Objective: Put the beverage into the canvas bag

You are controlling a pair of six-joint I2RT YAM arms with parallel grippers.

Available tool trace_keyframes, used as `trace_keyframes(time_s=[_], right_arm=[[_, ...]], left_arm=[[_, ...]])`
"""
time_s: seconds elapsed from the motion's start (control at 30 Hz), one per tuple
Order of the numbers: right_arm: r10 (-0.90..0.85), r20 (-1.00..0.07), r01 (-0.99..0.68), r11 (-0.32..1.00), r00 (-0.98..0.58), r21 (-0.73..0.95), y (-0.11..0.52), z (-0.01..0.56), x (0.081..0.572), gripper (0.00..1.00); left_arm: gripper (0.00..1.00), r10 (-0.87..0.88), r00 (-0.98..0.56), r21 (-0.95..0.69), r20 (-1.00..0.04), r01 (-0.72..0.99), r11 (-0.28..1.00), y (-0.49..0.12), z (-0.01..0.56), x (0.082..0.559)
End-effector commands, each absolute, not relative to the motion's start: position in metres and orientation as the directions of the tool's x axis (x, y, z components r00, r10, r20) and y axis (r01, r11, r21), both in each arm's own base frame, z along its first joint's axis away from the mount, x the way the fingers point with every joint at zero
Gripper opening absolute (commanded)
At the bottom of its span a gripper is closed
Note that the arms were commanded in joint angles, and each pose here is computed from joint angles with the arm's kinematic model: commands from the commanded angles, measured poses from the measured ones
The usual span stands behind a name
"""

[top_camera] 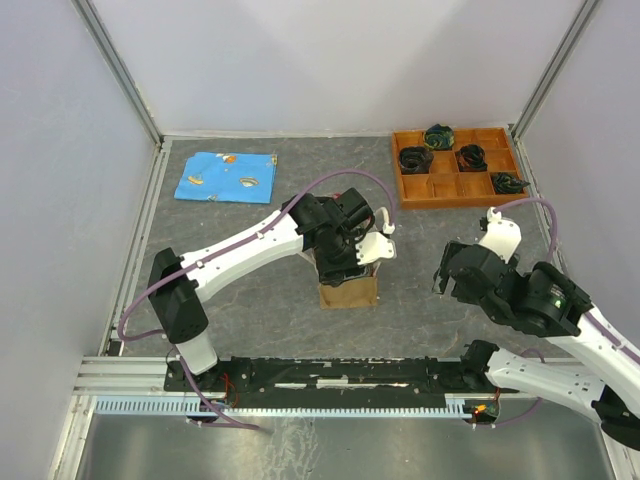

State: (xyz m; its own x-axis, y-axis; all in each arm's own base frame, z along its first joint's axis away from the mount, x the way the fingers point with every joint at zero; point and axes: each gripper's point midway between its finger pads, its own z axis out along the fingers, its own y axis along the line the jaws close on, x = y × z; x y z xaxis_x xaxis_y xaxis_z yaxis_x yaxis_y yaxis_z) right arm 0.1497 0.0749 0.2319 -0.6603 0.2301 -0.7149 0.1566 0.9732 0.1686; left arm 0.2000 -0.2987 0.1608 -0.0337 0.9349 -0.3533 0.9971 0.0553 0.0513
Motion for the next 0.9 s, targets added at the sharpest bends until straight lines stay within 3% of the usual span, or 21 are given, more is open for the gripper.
trace_keyframes(time_s=[0.0, 0.2, 0.27, 0.37, 0.47, 0.87], right_arm=[[0.26, -0.731, 0.19, 0.965, -0.631, 0.18, 0.067, 0.235, 0.15, 0.91], [0.269, -0.728, 0.196, 0.963, -0.631, 0.185, 0.065, 0.234, 0.148, 0.91], [0.269, -0.728, 0.197, 0.963, -0.631, 0.185, 0.065, 0.233, 0.148, 0.91], [0.268, -0.726, 0.196, 0.963, -0.633, 0.185, 0.066, 0.232, 0.148, 0.91], [0.268, -0.727, 0.194, 0.963, -0.633, 0.185, 0.067, 0.232, 0.149, 0.91], [0.265, -0.723, 0.191, 0.964, -0.638, 0.186, 0.069, 0.229, 0.149, 0.91]], left_arm=[[0.03, 0.924, -0.066, 0.046, -0.378, 0.995, 0.09, -0.306, 0.15, 0.203], [0.03, 0.926, -0.08, 0.033, -0.369, 0.995, 0.099, -0.306, 0.145, 0.202], [0.12, 0.925, -0.079, 0.04, -0.373, 0.994, 0.101, -0.307, 0.148, 0.204], [0.36, 0.921, -0.081, 0.044, -0.381, 0.993, 0.105, -0.309, 0.151, 0.205], [0.52, 0.922, -0.083, 0.038, -0.378, 0.994, 0.105, -0.309, 0.151, 0.203], [0.74, 0.915, -0.091, 0.022, -0.394, 0.994, 0.109, -0.312, 0.157, 0.201]])
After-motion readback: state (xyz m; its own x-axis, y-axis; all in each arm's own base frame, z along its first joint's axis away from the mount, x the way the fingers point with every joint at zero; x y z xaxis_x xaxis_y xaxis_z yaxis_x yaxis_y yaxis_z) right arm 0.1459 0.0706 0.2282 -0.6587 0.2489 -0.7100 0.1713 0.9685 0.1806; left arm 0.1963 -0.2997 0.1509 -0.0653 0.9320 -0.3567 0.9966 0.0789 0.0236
